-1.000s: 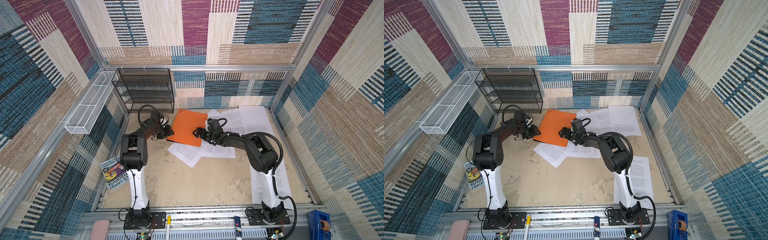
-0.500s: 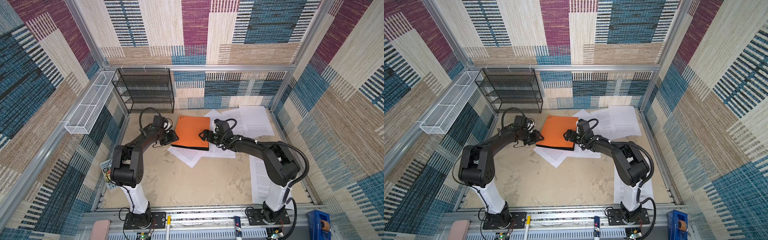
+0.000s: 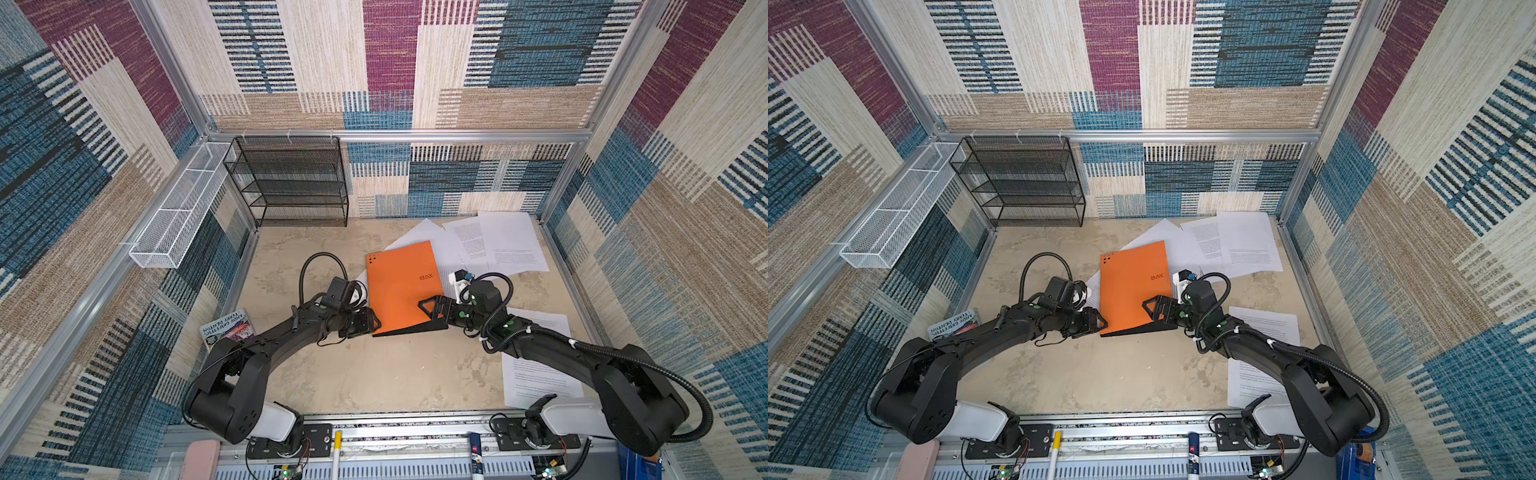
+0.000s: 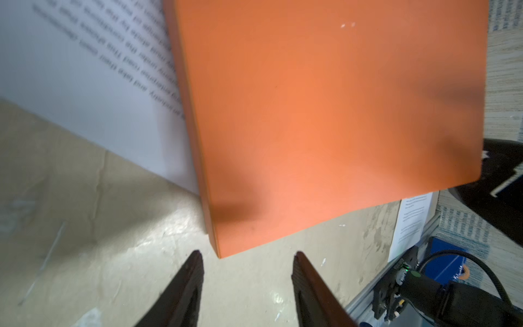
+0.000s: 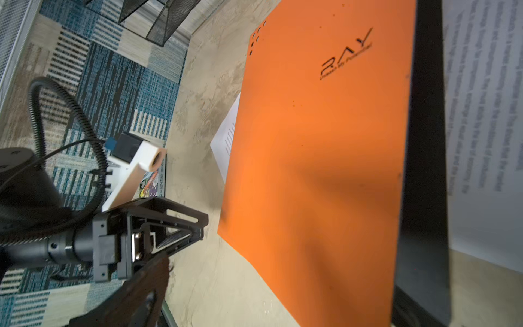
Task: Put the files into the folder
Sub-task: 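Flip the orange cover open with the right gripper while the left holds the folder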
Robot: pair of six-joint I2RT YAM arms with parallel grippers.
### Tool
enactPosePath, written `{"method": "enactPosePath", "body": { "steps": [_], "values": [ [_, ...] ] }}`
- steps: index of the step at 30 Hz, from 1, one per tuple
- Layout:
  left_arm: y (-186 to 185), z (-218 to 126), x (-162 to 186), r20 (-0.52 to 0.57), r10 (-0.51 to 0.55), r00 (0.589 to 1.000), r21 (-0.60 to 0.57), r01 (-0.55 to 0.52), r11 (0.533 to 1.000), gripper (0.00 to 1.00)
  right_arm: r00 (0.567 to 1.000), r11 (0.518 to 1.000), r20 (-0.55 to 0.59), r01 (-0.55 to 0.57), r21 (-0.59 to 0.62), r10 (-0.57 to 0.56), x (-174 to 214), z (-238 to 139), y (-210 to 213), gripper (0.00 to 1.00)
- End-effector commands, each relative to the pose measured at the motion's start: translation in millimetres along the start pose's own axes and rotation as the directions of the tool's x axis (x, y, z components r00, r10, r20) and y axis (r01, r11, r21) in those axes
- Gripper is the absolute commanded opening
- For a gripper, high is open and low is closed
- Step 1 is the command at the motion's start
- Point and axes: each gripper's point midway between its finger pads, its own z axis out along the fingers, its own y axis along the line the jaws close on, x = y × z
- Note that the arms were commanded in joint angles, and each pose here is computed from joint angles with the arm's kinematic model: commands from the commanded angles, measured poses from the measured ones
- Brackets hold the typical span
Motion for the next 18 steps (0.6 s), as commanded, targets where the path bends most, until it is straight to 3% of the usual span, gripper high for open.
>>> {"method": "enactPosePath", "body": {
  "steps": [1,6,11,18],
  "values": [
    [3,0,-7,0.051,-0.020,0.998,-0.015,0.021,1.000,0.55,0.991,0.981,0.066,0.128,-0.147,-0.120,-8,-7,24,1.00],
    [-3,-9,-19,0.069,-0.030,0.997,0.000,0.030,1.000,0.66,0.967,0.944,0.150,0.238,-0.229,-0.207,-29,-13,44,1.00],
    [1,-30,-48,0.135,-0.104,0.985,0.019,0.103,0.995,0.78,0.966,0.930,0.156,0.241,-0.277,-0.204,-49,-9,41,1.00],
    [13,-40,-112,0.201,-0.203,0.958,0.077,0.191,0.979,0.73,0.966,0.900,0.122,0.257,-0.353,-0.228,-67,15,51,1.00]
  ]
}}
